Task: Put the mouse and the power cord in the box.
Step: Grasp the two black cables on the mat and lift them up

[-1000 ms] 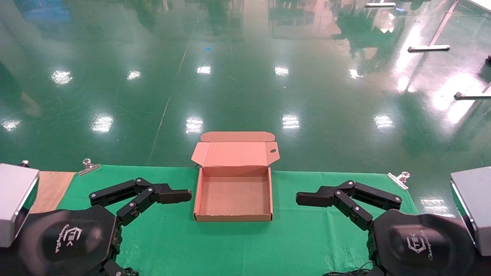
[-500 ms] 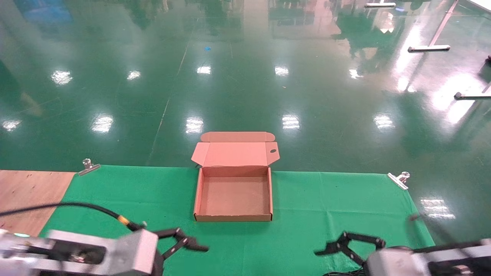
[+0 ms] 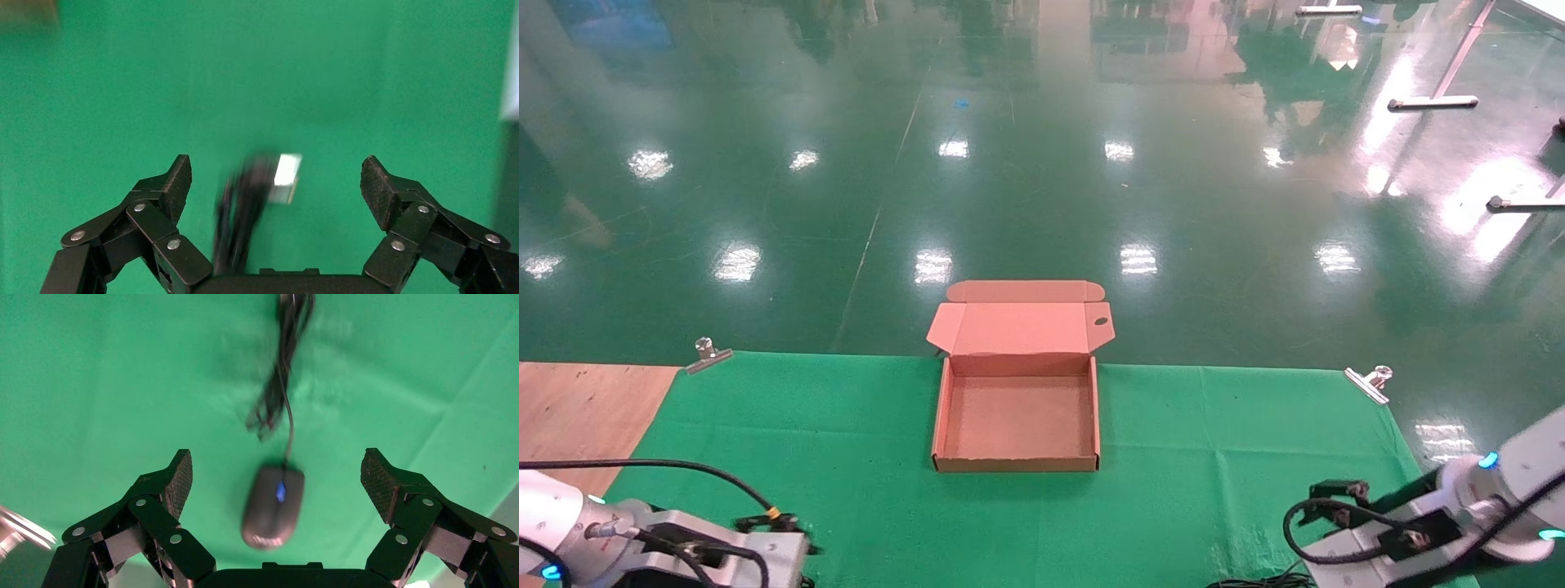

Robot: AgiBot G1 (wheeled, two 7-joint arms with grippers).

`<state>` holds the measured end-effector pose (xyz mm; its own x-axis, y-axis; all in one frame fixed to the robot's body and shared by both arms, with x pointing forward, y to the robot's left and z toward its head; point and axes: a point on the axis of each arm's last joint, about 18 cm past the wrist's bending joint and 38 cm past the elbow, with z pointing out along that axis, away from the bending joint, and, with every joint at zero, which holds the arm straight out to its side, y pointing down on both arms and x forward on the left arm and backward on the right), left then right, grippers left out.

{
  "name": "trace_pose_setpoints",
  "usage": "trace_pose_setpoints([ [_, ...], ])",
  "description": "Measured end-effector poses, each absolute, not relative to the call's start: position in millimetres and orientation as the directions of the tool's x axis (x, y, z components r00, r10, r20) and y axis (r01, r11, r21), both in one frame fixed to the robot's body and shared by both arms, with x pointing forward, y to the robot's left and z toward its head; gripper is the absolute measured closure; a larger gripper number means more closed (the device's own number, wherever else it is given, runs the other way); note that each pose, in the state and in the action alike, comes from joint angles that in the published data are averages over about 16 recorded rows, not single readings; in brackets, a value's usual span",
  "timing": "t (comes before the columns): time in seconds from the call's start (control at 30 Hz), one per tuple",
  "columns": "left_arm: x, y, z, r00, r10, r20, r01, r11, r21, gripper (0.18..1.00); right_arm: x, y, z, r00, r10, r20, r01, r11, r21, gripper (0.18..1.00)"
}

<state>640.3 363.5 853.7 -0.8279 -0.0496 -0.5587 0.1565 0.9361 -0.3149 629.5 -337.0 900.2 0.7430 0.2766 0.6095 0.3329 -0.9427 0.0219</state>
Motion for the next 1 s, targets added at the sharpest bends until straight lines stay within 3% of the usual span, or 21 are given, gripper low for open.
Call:
trace_pose_setpoints([
  [0.17, 656.9, 382.6, 843.3, -0.824, -0.026, -0.566, 0.118, 0.969, -0.217, 0.183, 653.4, -338.8, 889.8, 0.736, 0.306, 0.603, 0.316, -0.944, 0.093, 0.178],
  [0.33, 667.6, 392.1, 835.7, -0.824, -0.022, -0.566, 0.095, 0.98, -0.177, 0.183, 672.0, -336.9, 874.0, 0.739, 0.301, 0.603, 0.312, -0.946, 0.089, 0.178],
  [1.0, 677.4, 408.1, 832.2, -0.816, -0.082, -0.572, 0.051, 0.976, -0.213, 0.184, 702.5, -323.6, 839.2, 0.766, 0.247, 0.594, 0.327, -0.945, -0.029, 0.179],
])
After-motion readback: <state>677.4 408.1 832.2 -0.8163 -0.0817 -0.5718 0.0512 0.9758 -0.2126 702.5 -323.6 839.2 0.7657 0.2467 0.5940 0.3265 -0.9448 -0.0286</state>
